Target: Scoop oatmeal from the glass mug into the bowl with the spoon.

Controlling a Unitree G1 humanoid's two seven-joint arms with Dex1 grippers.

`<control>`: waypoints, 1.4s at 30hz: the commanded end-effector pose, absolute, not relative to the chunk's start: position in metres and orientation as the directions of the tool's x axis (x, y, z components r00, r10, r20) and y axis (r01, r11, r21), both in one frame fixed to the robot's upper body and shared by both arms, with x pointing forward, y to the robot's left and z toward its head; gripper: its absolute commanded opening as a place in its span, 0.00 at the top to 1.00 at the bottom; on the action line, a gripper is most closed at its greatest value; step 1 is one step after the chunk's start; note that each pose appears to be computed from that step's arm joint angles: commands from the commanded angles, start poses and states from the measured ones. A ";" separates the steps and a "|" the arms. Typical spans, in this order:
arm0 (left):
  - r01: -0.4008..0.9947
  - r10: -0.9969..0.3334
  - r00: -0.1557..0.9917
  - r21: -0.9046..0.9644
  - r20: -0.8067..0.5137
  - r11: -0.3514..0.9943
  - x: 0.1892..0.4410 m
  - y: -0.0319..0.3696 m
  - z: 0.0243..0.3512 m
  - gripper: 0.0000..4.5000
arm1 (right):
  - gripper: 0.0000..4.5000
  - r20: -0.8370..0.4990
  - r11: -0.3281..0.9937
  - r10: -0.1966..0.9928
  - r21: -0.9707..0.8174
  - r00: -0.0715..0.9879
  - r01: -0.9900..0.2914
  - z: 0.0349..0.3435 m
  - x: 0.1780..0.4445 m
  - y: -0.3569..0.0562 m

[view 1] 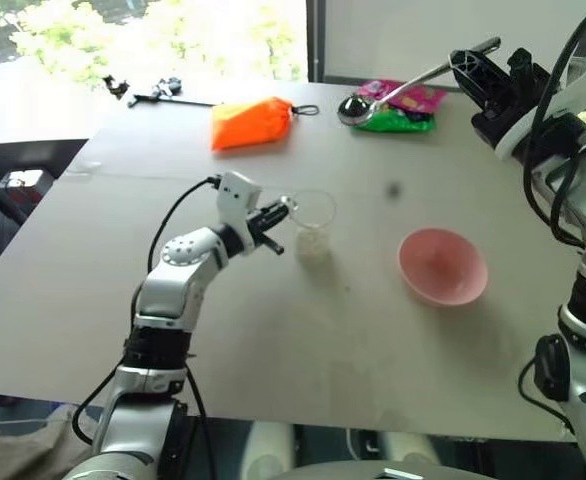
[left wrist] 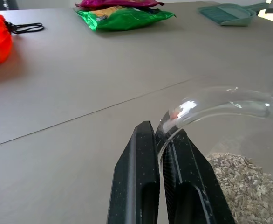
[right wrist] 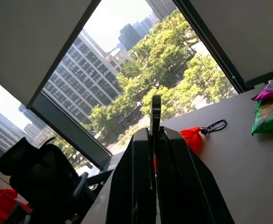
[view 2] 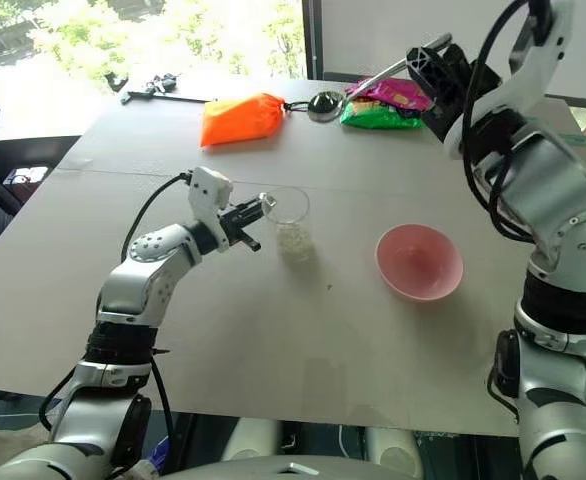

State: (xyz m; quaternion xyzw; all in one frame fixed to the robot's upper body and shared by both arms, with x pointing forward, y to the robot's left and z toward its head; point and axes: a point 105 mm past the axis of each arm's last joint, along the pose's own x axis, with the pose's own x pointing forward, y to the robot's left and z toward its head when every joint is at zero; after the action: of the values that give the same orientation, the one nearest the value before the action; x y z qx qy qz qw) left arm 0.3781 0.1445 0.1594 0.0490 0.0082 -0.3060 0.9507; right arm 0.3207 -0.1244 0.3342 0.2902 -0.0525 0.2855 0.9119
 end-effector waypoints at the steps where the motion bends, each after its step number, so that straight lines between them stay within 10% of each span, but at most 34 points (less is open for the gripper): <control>1: 0.485 -0.502 0.860 0.157 0.090 0.860 0.391 0.154 0.200 1.00 | 1.00 0.223 0.727 0.585 0.282 0.780 -0.626 0.335 0.310 -0.110; 42: 0.458 -0.504 0.847 0.250 0.170 0.853 0.409 0.102 0.220 1.00 | 1.00 0.120 0.790 0.612 -0.030 0.782 -0.613 0.320 0.310 -0.097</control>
State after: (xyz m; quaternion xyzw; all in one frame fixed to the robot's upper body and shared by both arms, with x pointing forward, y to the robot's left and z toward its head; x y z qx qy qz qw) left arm 0.4123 0.1084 0.1940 0.0923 -0.0628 -0.2430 0.9636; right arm 0.3110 -0.0994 0.3176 0.0449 -0.0464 0.3305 0.9416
